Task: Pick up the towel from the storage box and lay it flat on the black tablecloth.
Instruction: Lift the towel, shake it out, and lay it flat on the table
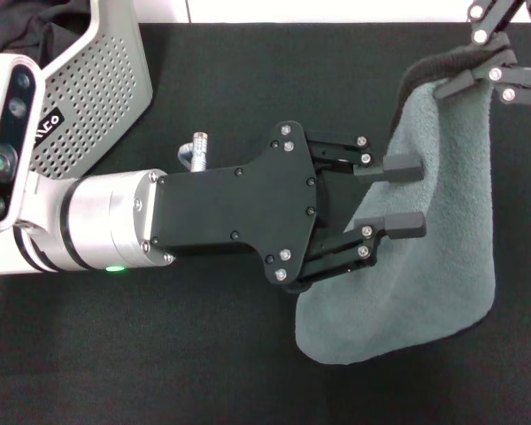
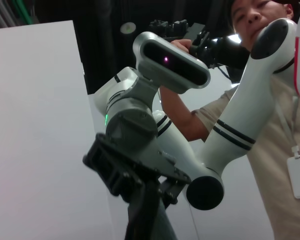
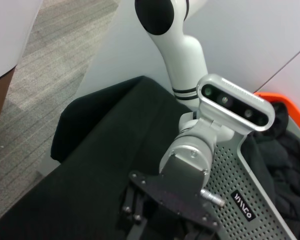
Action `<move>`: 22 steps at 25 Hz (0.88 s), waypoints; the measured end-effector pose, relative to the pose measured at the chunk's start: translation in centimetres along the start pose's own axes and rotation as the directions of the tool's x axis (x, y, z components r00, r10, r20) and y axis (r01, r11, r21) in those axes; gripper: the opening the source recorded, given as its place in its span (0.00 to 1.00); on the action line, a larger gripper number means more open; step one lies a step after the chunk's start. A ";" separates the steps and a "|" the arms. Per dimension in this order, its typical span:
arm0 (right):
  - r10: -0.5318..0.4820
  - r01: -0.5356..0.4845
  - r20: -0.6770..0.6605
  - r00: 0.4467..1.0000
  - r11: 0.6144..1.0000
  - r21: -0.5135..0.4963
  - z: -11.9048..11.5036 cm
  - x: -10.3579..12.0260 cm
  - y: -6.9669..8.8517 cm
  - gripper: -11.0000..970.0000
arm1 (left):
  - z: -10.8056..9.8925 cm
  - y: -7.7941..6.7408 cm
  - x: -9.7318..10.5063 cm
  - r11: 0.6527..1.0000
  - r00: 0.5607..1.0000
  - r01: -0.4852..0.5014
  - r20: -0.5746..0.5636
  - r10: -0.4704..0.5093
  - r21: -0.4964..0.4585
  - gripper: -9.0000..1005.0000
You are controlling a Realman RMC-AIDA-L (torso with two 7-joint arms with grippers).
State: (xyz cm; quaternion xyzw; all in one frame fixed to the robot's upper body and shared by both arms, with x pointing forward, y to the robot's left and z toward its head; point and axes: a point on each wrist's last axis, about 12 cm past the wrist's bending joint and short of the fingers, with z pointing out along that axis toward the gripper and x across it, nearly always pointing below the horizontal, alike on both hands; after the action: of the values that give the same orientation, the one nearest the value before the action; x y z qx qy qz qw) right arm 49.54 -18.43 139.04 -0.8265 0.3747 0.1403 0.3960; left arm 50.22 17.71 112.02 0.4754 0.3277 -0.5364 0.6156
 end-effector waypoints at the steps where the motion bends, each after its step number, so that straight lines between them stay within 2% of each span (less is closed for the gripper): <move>1: -0.006 0.006 0.005 1.000 1.000 0.004 0.0 0.0 0.0 0.03 | 0.0 -0.1 0.1 1.000 1.000 0.005 0.000 -0.005 -0.002 0.34; 7: 0.000 -0.004 0.039 0.999 0.996 0.095 -1.2 0.2 -0.2 0.03 | -0.3 -0.5 0.4 1.000 1.000 0.028 -0.013 -0.028 -0.014 0.34; 13: -0.041 0.040 0.029 0.999 0.997 0.060 -1.1 -0.3 0.9 0.03 | -2.3 -0.5 -0.3 0.983 0.998 -0.055 0.025 0.060 -0.178 0.34; 22: -0.066 0.066 0.013 0.998 0.997 0.025 -0.6 -0.6 1.5 0.03 | -3.2 -0.1 -1.1 0.960 0.991 -0.109 0.045 0.124 -0.257 0.34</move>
State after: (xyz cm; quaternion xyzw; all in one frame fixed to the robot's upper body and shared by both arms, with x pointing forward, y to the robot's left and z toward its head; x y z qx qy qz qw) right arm 47.98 -19.18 138.90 -0.8325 0.3460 0.1282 0.4133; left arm 50.28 21.11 111.92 0.3944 0.3461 -0.4671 0.7117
